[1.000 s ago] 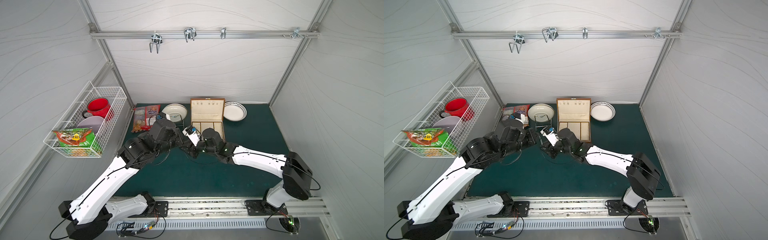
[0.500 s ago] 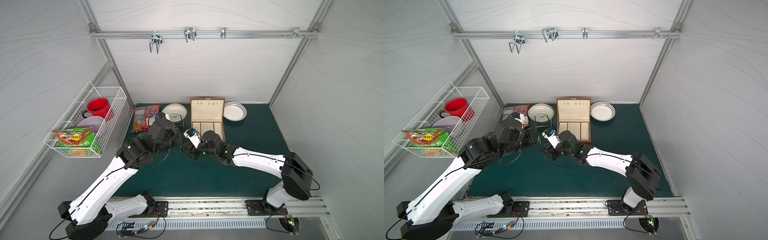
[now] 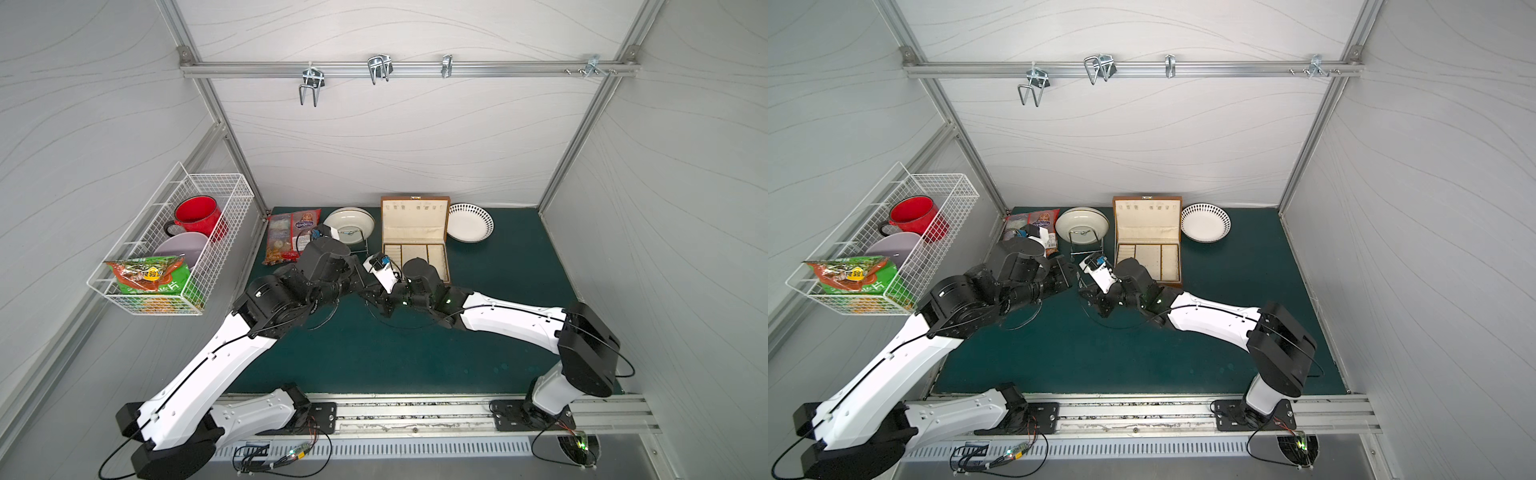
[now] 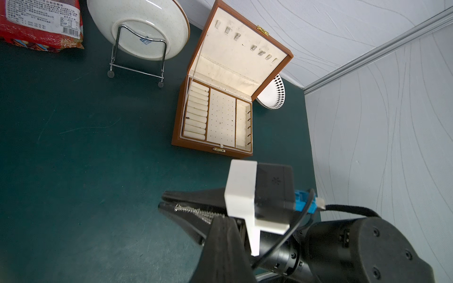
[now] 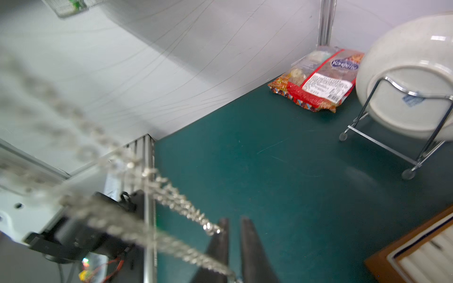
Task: Put jewelry chain into jewelry box
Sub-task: Pick up the necklace from the center of the board.
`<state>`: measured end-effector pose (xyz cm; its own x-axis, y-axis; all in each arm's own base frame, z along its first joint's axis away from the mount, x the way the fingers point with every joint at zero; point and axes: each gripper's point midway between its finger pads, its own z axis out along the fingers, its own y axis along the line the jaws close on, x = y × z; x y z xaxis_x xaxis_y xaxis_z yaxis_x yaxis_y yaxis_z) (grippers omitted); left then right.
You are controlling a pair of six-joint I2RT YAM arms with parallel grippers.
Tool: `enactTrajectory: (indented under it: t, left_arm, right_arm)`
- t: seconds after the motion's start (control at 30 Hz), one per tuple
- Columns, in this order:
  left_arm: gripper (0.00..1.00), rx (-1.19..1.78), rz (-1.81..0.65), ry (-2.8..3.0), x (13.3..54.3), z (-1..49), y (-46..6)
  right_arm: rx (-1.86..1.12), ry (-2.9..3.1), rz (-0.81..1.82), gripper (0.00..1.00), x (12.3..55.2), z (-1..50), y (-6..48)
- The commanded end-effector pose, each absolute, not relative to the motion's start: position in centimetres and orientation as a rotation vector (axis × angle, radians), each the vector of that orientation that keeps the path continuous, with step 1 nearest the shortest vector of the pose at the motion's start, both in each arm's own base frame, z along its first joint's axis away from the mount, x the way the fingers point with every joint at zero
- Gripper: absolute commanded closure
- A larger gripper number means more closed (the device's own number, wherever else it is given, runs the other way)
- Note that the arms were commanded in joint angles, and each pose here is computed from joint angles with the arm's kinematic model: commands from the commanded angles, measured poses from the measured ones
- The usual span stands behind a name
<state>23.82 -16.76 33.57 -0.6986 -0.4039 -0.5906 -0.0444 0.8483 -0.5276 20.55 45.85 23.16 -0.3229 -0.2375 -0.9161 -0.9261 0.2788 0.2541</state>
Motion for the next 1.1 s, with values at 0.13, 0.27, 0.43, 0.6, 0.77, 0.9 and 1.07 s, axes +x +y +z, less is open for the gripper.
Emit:
enactTrajectory:
  t: [0.13,0.27,0.43,0.6,0.77,0.9,1.07]
  left_arm:
    - [1.0,-0.336,-0.613,2.215,23.9,35.5,-15.7]
    - [1.0,-0.338,-0.552,2.216,24.1,34.8,-14.9]
    - [1.0,-0.381,-0.578,2.244,24.4,33.2,-14.4]
    - [1.0,-0.42,-0.644,2.259,24.6,31.5,-14.5]
    - [1.0,-0.426,-0.708,2.272,24.6,30.2,-15.3]
    - [1.0,-0.446,-0.78,2.276,24.5,28.9,-15.7]
    - [0.99,-0.461,-0.851,2.265,24.5,28.4,-16.0]
  right_arm:
    - [-1.071,1.72,1.091,1.0,19.9,24.3,45.7]
    - [-1.089,1.742,1.069,1.0,19.2,24.5,44.2]
    - [-1.11,1.763,1.047,1.0,18.0,25.0,41.9]
    - [-1.151,1.784,1.019,1.0,16.9,26.1,40.2]
    - [-1.195,1.835,0.995,1.0,16.4,27.0,39.6]
    - [-1.273,1.857,1.046,1.0,15.0,28.1,39.6]
    - [-1.337,1.871,1.14,1.0,13.6,29.0,39.7]
